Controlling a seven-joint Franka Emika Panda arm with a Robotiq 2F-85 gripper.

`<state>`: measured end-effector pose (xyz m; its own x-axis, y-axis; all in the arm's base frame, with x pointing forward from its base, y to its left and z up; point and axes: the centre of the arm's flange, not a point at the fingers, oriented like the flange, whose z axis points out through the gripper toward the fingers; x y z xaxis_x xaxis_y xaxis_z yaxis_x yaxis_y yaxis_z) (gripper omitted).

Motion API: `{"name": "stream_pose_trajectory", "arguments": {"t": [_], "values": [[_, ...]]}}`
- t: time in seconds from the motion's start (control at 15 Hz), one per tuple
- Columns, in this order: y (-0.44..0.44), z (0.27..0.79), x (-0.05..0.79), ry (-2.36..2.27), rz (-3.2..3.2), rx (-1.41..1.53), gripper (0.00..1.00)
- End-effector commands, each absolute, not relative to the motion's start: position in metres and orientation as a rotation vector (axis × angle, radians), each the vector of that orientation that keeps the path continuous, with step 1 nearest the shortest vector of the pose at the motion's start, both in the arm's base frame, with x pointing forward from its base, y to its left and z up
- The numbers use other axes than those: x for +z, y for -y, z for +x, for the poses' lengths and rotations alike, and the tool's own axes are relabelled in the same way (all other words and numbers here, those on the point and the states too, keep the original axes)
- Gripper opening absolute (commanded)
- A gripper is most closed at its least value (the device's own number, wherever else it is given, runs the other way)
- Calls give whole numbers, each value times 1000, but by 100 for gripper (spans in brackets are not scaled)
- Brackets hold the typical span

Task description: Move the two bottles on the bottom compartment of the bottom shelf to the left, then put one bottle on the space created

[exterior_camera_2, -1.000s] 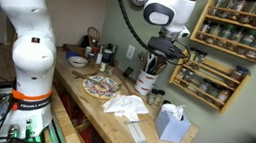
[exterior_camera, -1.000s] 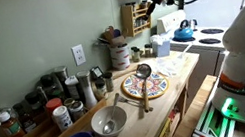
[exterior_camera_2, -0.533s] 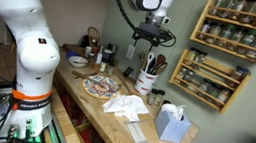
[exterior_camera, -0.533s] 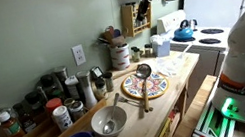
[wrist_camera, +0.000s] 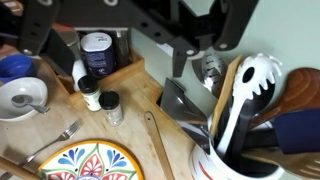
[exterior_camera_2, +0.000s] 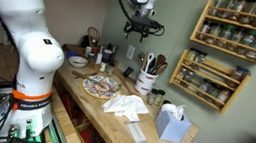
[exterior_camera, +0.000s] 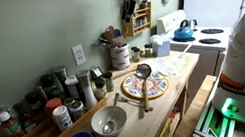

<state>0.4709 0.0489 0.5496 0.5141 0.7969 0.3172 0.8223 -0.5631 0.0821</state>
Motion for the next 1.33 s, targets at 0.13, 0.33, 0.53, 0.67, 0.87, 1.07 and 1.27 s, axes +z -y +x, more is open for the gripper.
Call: {"name": "stream_pose_trajectory", "arguments": {"t": [0.13,0.33,0.53,0.67,0.87,1.07,1.27], "values": [[-54,475,548,1441,-2658,-485,100],[-53,475,548,1437,-2660,-486,100],[-74,482,549,1601,-2607,-497,100],[-101,484,551,1686,-2525,-526,100],[-143,483,543,1807,-2441,-504,100],[-175,492,524,1845,-2423,-444,100],[-194,507,496,1855,-2411,-358,100]]}}
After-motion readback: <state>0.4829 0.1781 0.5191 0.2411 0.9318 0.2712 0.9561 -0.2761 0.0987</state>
